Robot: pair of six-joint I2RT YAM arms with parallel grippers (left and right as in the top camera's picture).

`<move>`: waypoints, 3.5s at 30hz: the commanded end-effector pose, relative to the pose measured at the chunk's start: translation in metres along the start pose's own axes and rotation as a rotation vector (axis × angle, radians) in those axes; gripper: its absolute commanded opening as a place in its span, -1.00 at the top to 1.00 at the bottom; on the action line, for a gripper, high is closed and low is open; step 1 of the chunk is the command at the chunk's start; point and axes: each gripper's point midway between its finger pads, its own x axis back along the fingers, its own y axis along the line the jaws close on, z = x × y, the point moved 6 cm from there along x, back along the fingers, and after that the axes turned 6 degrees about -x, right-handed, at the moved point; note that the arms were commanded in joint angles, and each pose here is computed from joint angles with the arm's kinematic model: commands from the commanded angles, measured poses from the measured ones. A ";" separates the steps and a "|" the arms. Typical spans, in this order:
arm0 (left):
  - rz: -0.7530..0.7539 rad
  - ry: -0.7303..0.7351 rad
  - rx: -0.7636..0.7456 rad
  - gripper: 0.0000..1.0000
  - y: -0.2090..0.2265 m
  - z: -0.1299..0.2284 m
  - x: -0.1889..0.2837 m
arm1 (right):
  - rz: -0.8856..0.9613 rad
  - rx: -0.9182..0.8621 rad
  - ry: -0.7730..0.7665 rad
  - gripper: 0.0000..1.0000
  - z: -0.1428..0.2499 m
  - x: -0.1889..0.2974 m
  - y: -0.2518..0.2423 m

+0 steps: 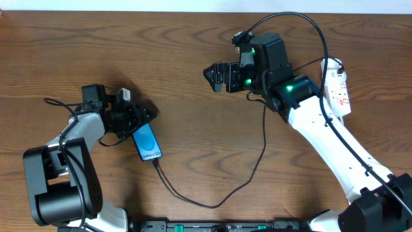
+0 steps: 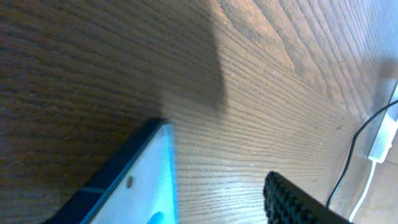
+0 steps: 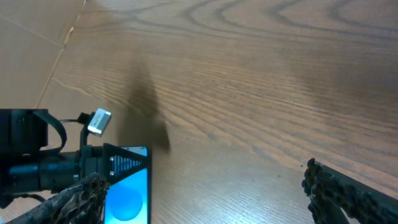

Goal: Plug charger to phone and switch on socket
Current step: 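Release the phone with the left gripper and lift it away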

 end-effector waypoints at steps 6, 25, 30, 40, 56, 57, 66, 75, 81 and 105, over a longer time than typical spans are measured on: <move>-0.098 0.019 0.009 -0.52 0.013 0.005 -0.001 | -0.014 0.030 -0.014 -0.99 -0.003 0.004 0.009; -0.222 0.071 0.055 -0.77 0.028 0.017 0.001 | -0.020 0.030 -0.010 -0.98 -0.002 0.004 0.009; -0.279 0.080 0.074 -0.79 0.034 0.020 0.003 | -0.020 0.030 -0.010 -0.99 -0.002 0.004 0.009; -0.299 0.096 0.083 -0.79 0.036 0.024 0.004 | -0.020 0.030 -0.010 -0.99 -0.002 0.004 0.009; -0.303 0.117 0.095 -0.80 0.036 0.028 0.005 | -0.020 0.030 -0.010 -0.98 -0.002 0.004 0.010; -0.303 0.118 0.095 -0.79 0.036 0.029 0.005 | -0.020 0.030 -0.010 -0.99 -0.002 0.004 0.009; -0.305 0.131 0.103 -0.80 0.036 0.031 0.005 | -0.020 0.030 -0.010 -0.99 -0.002 0.004 0.009; -0.342 0.146 0.110 -0.81 0.040 0.035 0.007 | -0.020 0.030 -0.010 -0.98 -0.002 0.004 0.009; -0.341 0.145 0.108 -0.81 0.040 0.034 0.007 | -0.020 0.030 -0.010 -0.98 -0.002 0.004 0.009; -0.134 -0.346 -0.282 -0.81 -0.084 -0.010 0.136 | -0.005 0.038 0.015 -0.99 0.003 0.004 0.007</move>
